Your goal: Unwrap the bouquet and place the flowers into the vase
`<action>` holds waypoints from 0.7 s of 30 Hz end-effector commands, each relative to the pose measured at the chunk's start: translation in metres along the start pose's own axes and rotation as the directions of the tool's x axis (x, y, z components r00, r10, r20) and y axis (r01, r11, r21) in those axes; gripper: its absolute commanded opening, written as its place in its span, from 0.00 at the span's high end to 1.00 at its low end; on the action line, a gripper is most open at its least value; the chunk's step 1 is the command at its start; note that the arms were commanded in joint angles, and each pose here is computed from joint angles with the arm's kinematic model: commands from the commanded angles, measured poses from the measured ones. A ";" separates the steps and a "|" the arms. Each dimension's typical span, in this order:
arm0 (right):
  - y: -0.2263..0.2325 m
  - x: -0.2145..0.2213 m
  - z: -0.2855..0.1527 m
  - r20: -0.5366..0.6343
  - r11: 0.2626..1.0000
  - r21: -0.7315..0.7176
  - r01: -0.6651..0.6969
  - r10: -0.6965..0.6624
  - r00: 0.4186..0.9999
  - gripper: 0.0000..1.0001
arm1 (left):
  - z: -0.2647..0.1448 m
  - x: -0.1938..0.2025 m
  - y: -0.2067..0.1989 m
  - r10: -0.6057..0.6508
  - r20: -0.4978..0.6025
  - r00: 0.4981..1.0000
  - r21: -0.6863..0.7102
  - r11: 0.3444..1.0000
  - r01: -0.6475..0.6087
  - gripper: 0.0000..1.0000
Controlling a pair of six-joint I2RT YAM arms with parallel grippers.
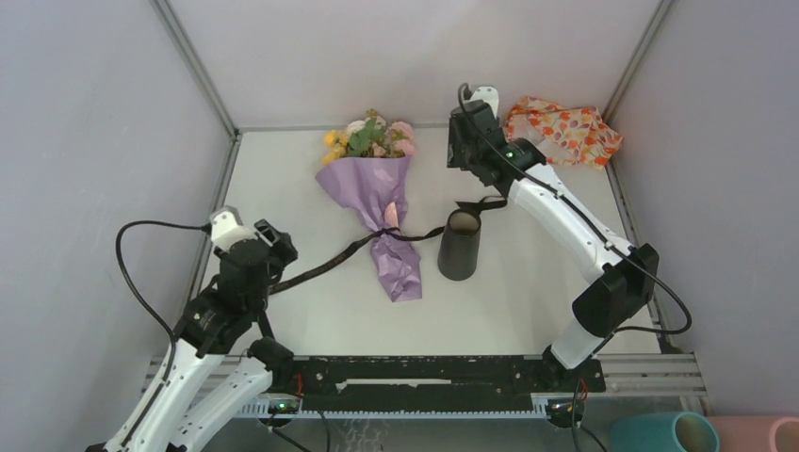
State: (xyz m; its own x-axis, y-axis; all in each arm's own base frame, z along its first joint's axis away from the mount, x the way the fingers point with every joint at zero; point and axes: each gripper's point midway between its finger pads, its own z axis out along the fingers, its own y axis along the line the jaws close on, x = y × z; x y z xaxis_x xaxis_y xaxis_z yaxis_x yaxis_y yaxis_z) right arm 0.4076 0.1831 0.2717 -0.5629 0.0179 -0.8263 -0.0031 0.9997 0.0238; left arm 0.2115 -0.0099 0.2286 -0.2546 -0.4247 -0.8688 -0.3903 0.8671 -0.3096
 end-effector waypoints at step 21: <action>0.112 0.000 -0.098 0.107 0.880 -0.475 0.027 0.027 0.994 0.42 | 0.068 0.139 -0.204 0.240 -0.290 0.926 0.636 0.771 -0.001 0.66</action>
State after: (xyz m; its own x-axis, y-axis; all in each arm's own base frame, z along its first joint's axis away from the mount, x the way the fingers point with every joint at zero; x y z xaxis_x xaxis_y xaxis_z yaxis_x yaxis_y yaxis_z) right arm 0.3286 0.2793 0.3241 -0.4732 0.0200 -0.8807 -0.3803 0.8971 0.2247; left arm 0.2958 -0.1978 0.1203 -0.6254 -0.2769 -0.7296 0.1552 0.8721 -0.4640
